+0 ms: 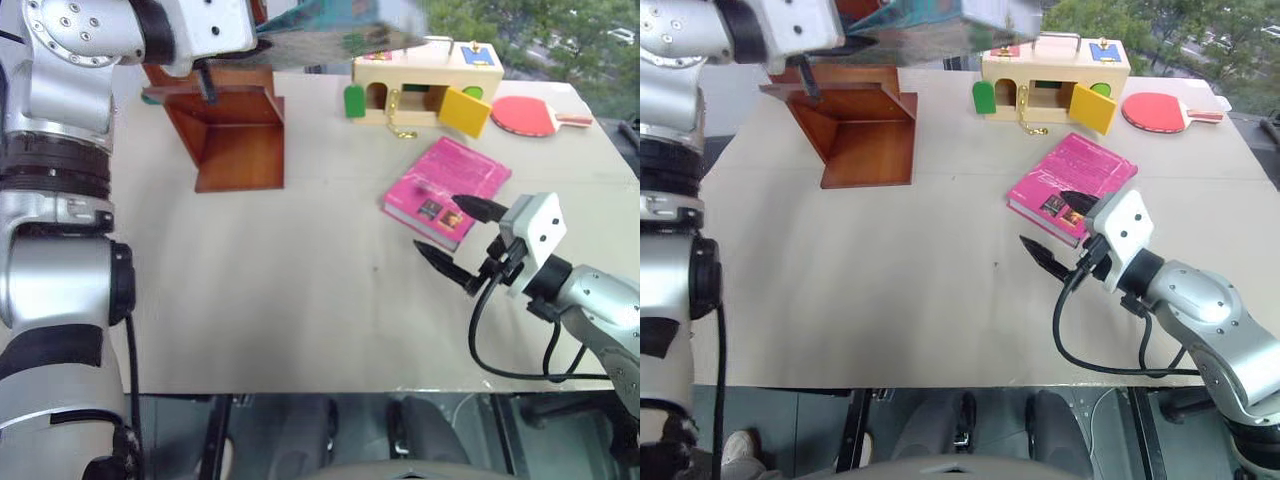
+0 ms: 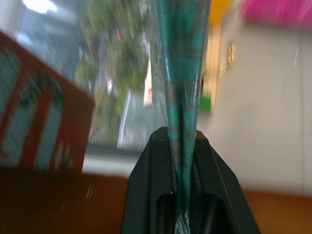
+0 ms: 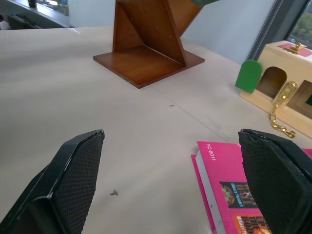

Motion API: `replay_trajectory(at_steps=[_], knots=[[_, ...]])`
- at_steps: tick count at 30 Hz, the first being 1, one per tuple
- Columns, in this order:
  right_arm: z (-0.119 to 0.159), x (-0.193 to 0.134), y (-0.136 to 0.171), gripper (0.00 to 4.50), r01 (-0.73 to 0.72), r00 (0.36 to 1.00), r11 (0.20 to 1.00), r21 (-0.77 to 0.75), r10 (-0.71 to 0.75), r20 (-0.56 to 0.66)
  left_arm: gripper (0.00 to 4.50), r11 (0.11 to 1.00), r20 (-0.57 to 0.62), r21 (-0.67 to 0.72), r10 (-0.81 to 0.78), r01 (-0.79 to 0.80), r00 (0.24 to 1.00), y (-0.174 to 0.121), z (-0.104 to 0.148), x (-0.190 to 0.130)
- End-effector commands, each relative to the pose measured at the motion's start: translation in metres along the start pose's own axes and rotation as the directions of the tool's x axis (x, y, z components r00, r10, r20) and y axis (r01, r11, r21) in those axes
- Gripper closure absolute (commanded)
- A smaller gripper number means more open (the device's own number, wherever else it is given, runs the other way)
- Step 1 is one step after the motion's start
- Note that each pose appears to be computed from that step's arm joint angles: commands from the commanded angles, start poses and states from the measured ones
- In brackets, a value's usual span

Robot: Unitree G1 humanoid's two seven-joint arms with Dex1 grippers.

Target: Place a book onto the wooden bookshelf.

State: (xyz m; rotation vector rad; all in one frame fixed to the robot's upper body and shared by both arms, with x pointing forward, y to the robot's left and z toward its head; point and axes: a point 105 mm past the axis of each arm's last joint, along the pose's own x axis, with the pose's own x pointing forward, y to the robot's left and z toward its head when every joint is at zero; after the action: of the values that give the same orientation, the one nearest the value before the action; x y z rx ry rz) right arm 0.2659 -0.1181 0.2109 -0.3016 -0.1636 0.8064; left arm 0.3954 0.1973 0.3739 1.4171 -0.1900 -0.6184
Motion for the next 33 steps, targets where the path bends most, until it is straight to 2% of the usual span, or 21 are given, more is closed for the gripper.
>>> replay_trajectory(at_steps=[1,9,14,22,26,27,29,31,32,33], knots=[[0.014,-0.001,-0.007,0.0,0.011,0.999,0.999,-0.049,-0.008,0.053,4.48,0.999,-0.109,0.047,0.013,-0.008,0.994,0.012,-0.016,-0.013],[0.033,-0.003,-0.024,0.0,0.042,0.995,0.993,-0.111,-0.031,0.092,4.48,0.997,-0.28,0.032,-0.056,0.067,0.958,0.006,-0.049,-0.016],[0.063,-0.004,-0.031,0.0,0.051,0.984,0.99,-0.133,-0.027,0.178,4.48,0.998,-0.377,0.012,-0.059,0.069,0.924,-0.004,-0.076,-0.02],[0.086,0.002,-0.029,0.0,0.041,0.969,0.99,-0.132,-0.007,0.248,4.48,0.999,-0.407,-0.017,-0.046,0.043,0.912,-0.016,-0.091,-0.016],[0.095,0.004,-0.029,0.0,0.037,0.958,0.992,-0.12,-0.001,0.288,2.87,0.998,-0.391,-0.064,-0.035,0.011,0.92,-0.016,-0.093,-0.021],[0.097,0.004,-0.029,0.0,0.038,0.954,0.993,-0.116,-0.001,0.299,2.37,0.998,-0.389,-0.066,-0.028,0.003,0.921,-0.015,-0.094,-0.023],[0.099,0.005,-0.03,0.0,0.037,0.95,0.993,-0.11,-0.001,0.311,1.07,0.998,-0.382,-0.061,-0.005,-0.019,0.924,-0.012,-0.094,-0.026],[0.1,0.006,-0.03,0.0,0.032,0.948,0.994,-0.107,0.004,0.318,0.28,0.998,-0.369,-0.049,0.021,-0.042,0.929,-0.008,-0.093,-0.029],[0.1,0.006,-0.03,0.0,0.029,0.947,0.994,-0.106,0.007,0.32,0.07,0.998,-0.358,-0.042,0.03,-0.048,0.933,-0.007,-0.091,-0.03],[0.101,0.006,-0.031,0.0,0.025,0.946,0.994,-0.105,0.01,0.323,0.07,0.998,-0.336,-0.038,0.036,-0.052,0.941,-0.006,-0.089,-0.032]])
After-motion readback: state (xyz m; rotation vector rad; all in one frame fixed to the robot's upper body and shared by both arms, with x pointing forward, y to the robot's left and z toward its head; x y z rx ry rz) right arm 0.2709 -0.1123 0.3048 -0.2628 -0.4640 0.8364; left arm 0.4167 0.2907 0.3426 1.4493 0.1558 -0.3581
